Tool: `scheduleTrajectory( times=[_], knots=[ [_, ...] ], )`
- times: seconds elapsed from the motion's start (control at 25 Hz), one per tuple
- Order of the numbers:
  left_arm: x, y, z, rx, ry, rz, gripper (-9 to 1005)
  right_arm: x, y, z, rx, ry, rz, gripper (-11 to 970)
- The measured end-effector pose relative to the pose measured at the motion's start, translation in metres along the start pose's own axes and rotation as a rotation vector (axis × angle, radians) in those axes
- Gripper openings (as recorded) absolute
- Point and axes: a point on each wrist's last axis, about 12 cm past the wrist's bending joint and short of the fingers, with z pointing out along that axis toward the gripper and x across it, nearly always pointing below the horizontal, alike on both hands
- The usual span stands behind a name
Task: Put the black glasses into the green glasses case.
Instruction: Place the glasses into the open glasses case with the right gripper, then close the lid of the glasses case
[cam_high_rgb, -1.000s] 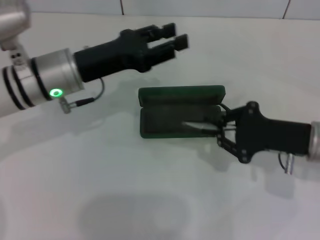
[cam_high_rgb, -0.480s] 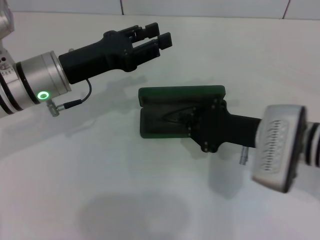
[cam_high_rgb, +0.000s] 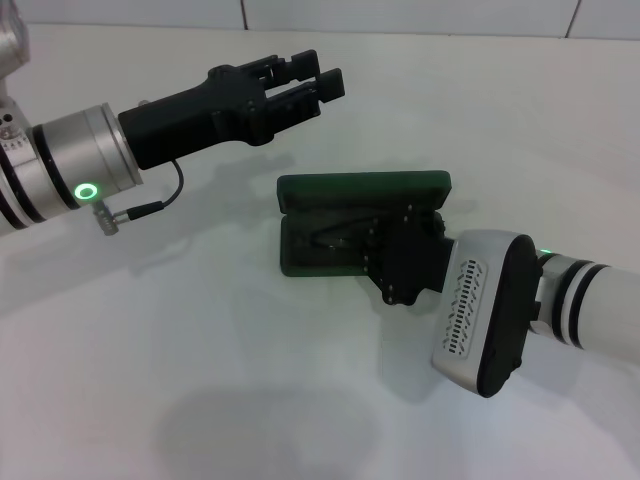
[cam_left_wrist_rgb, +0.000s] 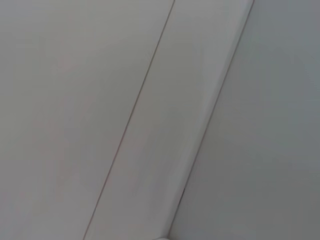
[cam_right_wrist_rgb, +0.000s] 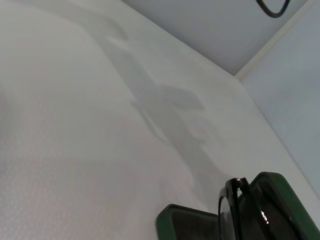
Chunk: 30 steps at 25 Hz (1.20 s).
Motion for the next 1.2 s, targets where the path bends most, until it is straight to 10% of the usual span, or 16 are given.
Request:
scheduleTrajectory(
  times=[1.2],
  knots=[
    [0.006,0.003,-0.007,-0.032,0.028,-0.037,549,-0.001,0.001,-0.017,-0.082,-0.122,0.198,227]
  ],
)
